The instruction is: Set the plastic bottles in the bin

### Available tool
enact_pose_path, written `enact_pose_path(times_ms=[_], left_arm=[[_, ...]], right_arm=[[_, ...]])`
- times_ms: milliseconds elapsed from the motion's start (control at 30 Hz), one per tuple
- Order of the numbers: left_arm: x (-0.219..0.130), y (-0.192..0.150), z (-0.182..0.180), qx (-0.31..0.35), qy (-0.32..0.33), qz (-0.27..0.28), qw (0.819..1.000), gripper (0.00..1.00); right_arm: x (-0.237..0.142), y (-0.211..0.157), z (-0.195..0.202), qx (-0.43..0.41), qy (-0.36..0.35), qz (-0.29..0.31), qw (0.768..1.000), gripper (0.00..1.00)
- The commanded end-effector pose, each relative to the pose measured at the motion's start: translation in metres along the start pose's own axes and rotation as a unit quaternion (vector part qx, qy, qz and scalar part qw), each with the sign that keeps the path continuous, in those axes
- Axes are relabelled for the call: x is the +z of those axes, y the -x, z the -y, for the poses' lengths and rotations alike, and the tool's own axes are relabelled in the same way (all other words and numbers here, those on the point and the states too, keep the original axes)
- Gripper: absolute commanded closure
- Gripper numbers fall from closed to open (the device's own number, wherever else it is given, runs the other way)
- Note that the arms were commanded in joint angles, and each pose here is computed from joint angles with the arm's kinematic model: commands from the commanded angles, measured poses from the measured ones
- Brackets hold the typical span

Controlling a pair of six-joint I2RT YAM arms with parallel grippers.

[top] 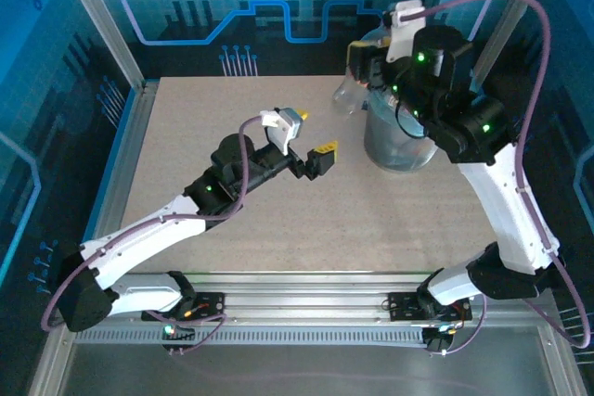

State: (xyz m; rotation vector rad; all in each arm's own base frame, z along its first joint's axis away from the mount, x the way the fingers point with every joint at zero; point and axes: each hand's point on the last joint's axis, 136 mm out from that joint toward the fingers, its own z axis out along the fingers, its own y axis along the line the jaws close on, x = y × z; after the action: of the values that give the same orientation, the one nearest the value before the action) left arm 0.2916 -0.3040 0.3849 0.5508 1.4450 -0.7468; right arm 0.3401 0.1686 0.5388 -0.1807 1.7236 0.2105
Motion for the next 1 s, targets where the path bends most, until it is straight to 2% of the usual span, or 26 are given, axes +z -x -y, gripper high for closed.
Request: enact_pose_path(times_ms=[0,233,467,800,967], left_arm=[[-0.01,0.022,-0.006,0.014,0.027,0.024,0.999,0.01],[-0.012,0.016,-0.018,0.02,0.058,0.005,0.998,0.01],[-0.014,0.004,-0.037,0.003,0.098,-0.016,0.995,0.01],[-0.017,-0.016,-0.059,-0.034,0.129,-0.046,0.99,0.01],[-0.015,-0.024,-0.062,-0.044,0.131,-0.058,0.989,0.01]], right_arm=[[0.02,0.004,0.045,-0.075,-0.143,0.0,0.987,0.72],[0.074,-0.006,0.071,-0.107,-0.22,-0.037,0.969,0.72],[0.132,-0.046,0.087,-0.109,-0.237,-0.101,0.96,0.72],[0.151,-0.115,0.123,-0.059,-0.259,-0.196,0.944,0.7],[0.152,-0.133,0.138,-0.024,-0.255,-0.216,0.942,0.7]])
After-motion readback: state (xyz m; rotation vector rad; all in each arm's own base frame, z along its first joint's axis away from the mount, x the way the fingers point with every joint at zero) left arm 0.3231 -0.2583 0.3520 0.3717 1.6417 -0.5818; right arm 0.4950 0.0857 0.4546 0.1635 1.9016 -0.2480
